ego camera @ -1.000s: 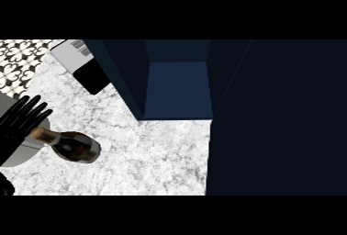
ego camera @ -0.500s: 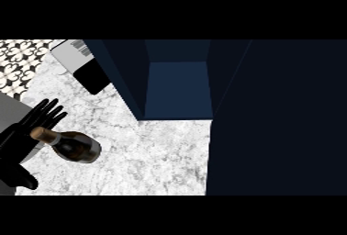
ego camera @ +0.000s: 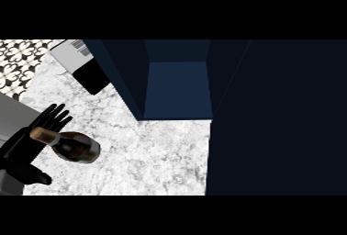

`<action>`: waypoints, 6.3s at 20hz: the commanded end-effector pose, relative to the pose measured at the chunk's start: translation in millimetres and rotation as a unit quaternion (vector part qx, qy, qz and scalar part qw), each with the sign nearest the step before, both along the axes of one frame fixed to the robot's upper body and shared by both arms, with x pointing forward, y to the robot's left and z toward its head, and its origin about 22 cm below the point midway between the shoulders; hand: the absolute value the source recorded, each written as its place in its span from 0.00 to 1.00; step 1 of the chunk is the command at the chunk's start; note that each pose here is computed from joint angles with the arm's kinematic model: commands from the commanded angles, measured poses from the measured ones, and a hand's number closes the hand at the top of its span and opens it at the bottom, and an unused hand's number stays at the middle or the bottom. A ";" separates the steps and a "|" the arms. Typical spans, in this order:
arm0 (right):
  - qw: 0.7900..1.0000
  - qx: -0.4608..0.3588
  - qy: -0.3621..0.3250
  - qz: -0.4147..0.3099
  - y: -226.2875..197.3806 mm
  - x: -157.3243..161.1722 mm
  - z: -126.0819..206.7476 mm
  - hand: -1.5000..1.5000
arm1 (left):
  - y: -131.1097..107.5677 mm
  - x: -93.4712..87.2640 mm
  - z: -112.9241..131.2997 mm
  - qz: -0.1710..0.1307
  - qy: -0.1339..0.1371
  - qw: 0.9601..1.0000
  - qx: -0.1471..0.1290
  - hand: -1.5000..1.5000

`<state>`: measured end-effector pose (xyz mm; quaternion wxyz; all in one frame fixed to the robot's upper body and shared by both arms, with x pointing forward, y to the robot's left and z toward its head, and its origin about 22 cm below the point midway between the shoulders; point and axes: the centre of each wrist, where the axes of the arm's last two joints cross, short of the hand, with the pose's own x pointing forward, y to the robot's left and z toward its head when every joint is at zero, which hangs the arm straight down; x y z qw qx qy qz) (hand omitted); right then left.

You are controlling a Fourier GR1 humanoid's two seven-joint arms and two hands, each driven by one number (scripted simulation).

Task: Pick up the wine, place it into the cabinet and close the cabinet

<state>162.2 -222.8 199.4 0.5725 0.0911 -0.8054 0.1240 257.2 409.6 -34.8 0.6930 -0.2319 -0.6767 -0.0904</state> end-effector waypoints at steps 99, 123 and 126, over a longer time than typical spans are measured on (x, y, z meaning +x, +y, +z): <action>1.000 0.021 -0.014 0.012 -15.6 -16.5 5.3 0.00 | -337.5 1.2 165.8 0.180 -0.162 0.970 -0.034 1.00; 1.000 0.017 -0.024 0.012 -11.8 -29.5 12.8 0.00 | -349.6 38.9 128.7 0.234 -0.149 0.960 -0.037 1.00; 1.000 0.010 -0.013 0.011 -9.2 -30.4 10.3 0.00 | -347.3 38.7 105.4 0.231 -0.153 0.961 -0.006 1.00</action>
